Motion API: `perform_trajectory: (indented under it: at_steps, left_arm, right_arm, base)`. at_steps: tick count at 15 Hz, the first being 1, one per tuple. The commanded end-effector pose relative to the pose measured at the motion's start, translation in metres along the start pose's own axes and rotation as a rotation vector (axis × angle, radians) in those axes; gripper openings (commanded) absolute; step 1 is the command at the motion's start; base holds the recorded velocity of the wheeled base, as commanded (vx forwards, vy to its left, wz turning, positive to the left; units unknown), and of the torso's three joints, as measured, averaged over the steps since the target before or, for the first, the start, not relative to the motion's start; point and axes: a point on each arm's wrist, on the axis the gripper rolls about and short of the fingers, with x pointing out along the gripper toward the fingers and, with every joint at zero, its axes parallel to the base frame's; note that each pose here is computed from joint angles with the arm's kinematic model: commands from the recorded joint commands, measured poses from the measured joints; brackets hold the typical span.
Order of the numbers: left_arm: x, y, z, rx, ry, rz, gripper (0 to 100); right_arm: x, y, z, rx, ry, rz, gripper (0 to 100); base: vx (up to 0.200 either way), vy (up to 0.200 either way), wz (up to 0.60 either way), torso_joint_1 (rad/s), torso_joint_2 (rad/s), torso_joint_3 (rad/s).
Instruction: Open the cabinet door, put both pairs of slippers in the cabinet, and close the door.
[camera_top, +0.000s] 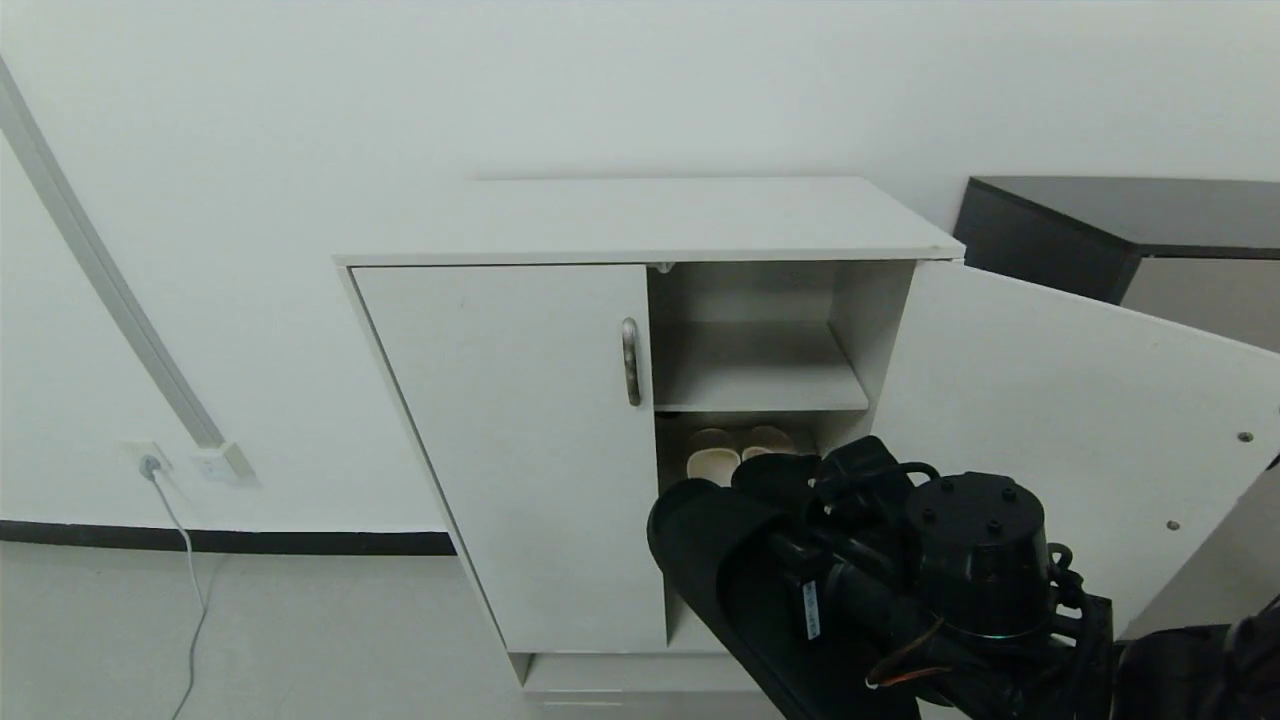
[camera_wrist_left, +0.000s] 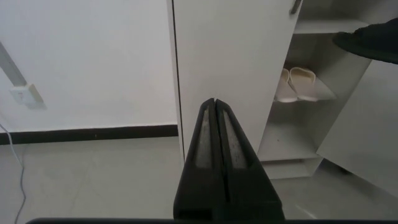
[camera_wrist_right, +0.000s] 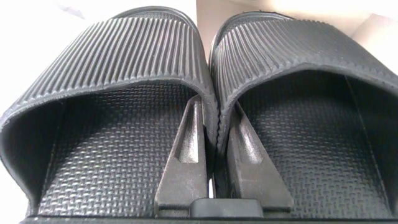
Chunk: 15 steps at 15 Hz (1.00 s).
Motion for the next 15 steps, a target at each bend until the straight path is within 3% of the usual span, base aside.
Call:
perform_trajectory:
  at_steps: [1,9,15]
  left_arm:
    - [0.0,0.0,0.0,0.0,0.0,0.0,0]
    - [0.0,0.0,0.0,0.0,0.0,0.0,0]
    - [0.0,0.0,0.0,0.0,0.0,0.0,0]
  right_arm:
    - [0.001,0.0008,-0.0025,-0.003,0.006,0.002,0]
    - [0.0022,0.0011,-0.0034,-0.002,0.005,0.002,0]
    - [0.0015,0.0002,-0.0049,-0.008,0.006,0.0,0]
  base:
    - [0.0,0.0,0.0,-0.119,0.46,0.349]
    - [0.0,0.0,0.0,-0.055,0.44,0.381]
    - [0.0,0.0,0.0,0.0,0.08,0.073]
